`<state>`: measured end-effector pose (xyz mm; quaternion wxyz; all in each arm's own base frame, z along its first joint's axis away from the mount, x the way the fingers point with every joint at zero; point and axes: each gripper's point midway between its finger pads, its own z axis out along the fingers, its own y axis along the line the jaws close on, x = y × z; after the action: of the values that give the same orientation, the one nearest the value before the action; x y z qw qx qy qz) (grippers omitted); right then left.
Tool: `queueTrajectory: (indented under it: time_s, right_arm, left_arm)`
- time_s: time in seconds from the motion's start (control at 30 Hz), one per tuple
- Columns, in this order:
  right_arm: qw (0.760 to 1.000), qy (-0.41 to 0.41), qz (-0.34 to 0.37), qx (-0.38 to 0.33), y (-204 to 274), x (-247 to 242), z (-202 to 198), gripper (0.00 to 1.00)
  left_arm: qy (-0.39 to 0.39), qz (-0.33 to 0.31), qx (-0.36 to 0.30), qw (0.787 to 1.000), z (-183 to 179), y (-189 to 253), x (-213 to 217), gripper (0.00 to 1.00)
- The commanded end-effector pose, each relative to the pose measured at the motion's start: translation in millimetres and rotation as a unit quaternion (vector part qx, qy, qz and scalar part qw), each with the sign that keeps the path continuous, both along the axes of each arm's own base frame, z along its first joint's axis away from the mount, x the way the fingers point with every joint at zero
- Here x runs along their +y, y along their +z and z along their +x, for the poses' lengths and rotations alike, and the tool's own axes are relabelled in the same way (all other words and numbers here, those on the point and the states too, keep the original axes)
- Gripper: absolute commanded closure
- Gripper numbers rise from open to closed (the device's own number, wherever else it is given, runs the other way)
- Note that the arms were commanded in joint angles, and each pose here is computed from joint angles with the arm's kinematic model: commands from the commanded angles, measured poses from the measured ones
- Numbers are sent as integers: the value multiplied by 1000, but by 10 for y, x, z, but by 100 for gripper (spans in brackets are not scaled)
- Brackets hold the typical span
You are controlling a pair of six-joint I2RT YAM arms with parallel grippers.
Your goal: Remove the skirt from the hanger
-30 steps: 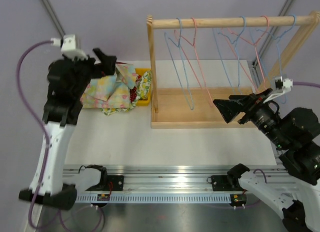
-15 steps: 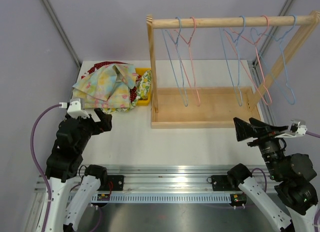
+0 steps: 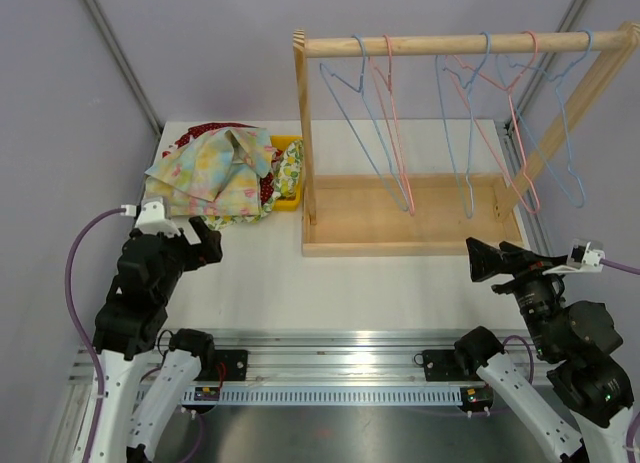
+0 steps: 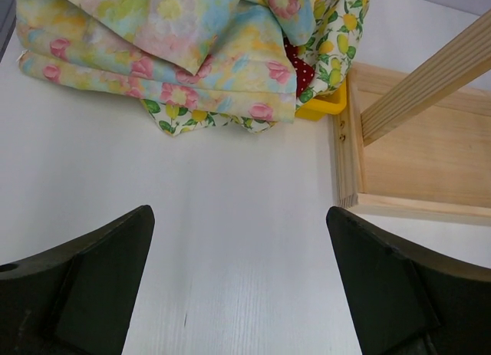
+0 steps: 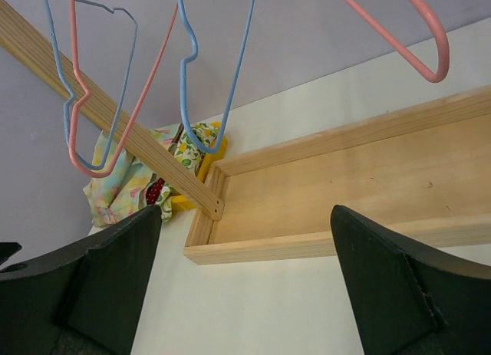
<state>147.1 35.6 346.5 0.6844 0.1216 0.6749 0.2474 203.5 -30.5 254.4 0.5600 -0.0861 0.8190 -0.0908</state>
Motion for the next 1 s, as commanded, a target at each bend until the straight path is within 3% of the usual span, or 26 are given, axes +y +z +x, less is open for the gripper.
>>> queueTrajectory:
  time_s: [0.0, 0.2, 0.33, 0.47, 0.63, 0.8, 0.87, 0.9, 0.97]
  right_arm:
    - [1000, -18, 1, -3, -7, -62, 15, 1]
    - [1000, -21, -15, 11, -99, -57, 53, 0]
    - [1000, -8, -11, 5, -90, -10, 45, 0]
    - [1000, -7, -6, 3, -82, -18, 23, 1]
    - [1000, -4, -2, 2, -85, -43, -45, 0]
    - [1000, -20, 2, -7, -81, -114, -52, 1]
    - [1000, -9, -4, -9, -73, -64, -41, 0]
    - [1000, 2, -8, -7, -77, -15, -30, 0]
    - [1000, 10, -17, 4, -107, 37, 3, 0]
  left_arm:
    - [13, 17, 2, 1000, 80, 121, 53, 1]
    - [31, 85, 6, 996, 256, 209, 208, 1]
    - [-38, 96, -24, 994, 421, 221, -6, 1]
    - [-52, 106, -126, 985, 726, 201, -103, 1]
    - [41, 154, -169, 973, 874, -282, 235, 1]
    - [120, 119, -178, 969, 939, -785, 421, 1]
    - [143, 107, -239, 955, 934, -647, 476, 1]
    - [138, 123, -223, 957, 914, -880, 484, 1]
    - [146, 147, -262, 943, 918, -755, 526, 1]
